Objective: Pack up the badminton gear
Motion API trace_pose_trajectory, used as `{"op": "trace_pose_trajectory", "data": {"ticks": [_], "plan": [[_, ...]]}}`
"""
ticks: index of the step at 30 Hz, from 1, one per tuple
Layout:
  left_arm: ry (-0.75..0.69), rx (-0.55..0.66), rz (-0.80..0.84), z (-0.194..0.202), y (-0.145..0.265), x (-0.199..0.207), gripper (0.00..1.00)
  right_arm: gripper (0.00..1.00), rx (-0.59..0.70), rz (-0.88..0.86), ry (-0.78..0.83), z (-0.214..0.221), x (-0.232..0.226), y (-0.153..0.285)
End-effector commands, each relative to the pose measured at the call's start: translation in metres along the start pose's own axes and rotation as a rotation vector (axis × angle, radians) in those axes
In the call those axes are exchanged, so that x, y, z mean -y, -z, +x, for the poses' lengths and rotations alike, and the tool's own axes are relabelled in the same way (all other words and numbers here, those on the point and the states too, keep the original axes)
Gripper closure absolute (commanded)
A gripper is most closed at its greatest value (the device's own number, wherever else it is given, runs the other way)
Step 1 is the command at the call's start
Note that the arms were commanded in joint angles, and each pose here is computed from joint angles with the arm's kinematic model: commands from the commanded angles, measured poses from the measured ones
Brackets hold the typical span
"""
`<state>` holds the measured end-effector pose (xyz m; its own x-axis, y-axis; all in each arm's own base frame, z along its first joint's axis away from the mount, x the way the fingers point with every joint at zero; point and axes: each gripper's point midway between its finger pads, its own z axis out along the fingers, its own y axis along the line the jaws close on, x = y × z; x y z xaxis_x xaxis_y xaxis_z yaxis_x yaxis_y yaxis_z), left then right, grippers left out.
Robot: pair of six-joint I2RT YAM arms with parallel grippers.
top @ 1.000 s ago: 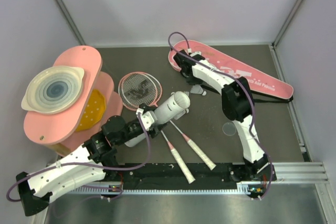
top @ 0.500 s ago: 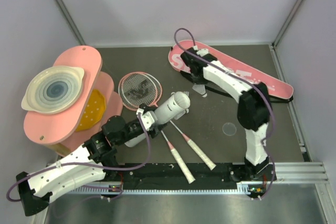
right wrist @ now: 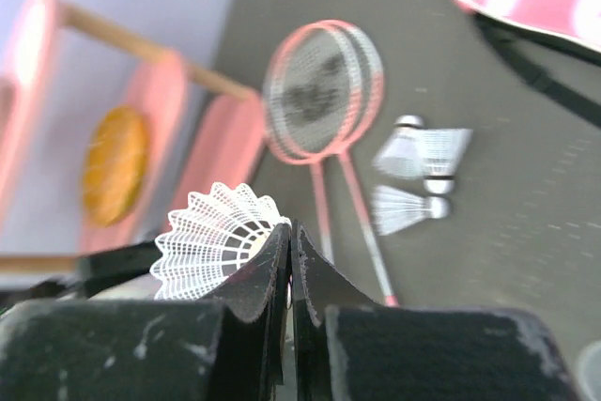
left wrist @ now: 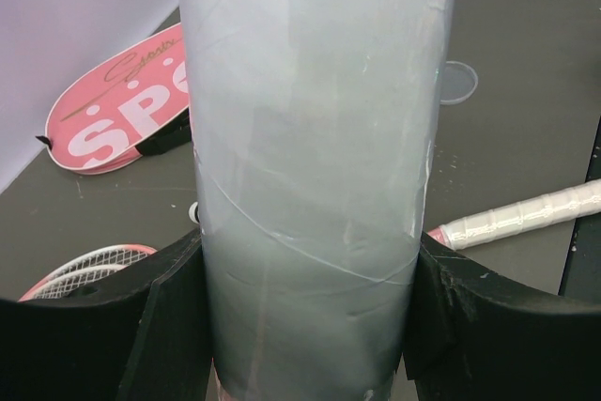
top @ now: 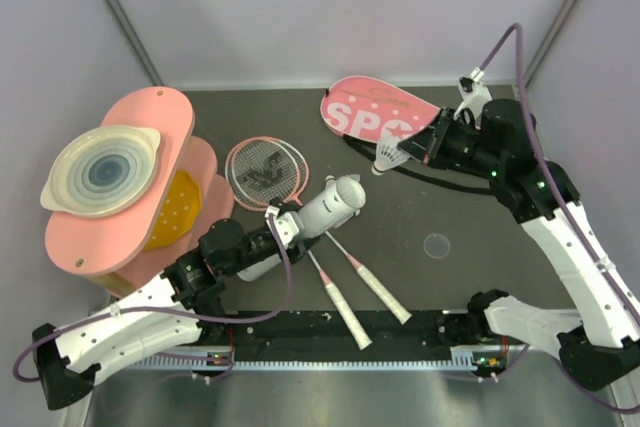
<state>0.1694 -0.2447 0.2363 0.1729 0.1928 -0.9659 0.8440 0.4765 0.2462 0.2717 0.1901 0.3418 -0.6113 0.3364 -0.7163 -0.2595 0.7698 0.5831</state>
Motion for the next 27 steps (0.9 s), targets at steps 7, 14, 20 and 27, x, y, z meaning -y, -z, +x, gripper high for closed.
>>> {"op": "trace_pose_trajectory", "data": {"ticks": [7, 14, 20, 27], "plan": [[-0.01, 0.075, -0.013, -0.02, -0.004, -0.005, 0.88, 1.0, -0.002, -0.474, -0.051, 0.003, -0.09, 0.067], [-0.008, 0.075, -0.008, -0.02, -0.005, -0.004, 0.88, 1.0, -0.067, -0.587, -0.089, 0.023, -0.11, 0.064], [-0.011, 0.079, -0.017, -0.02, -0.003, -0.006, 0.88, 1.0, -0.063, -0.548, -0.061, 0.036, -0.106, 0.047], [-0.012, 0.081, -0.013, -0.021, -0.003, -0.005, 0.88, 0.84, -0.094, -0.504, 0.005, 0.05, -0.097, 0.034]]}}
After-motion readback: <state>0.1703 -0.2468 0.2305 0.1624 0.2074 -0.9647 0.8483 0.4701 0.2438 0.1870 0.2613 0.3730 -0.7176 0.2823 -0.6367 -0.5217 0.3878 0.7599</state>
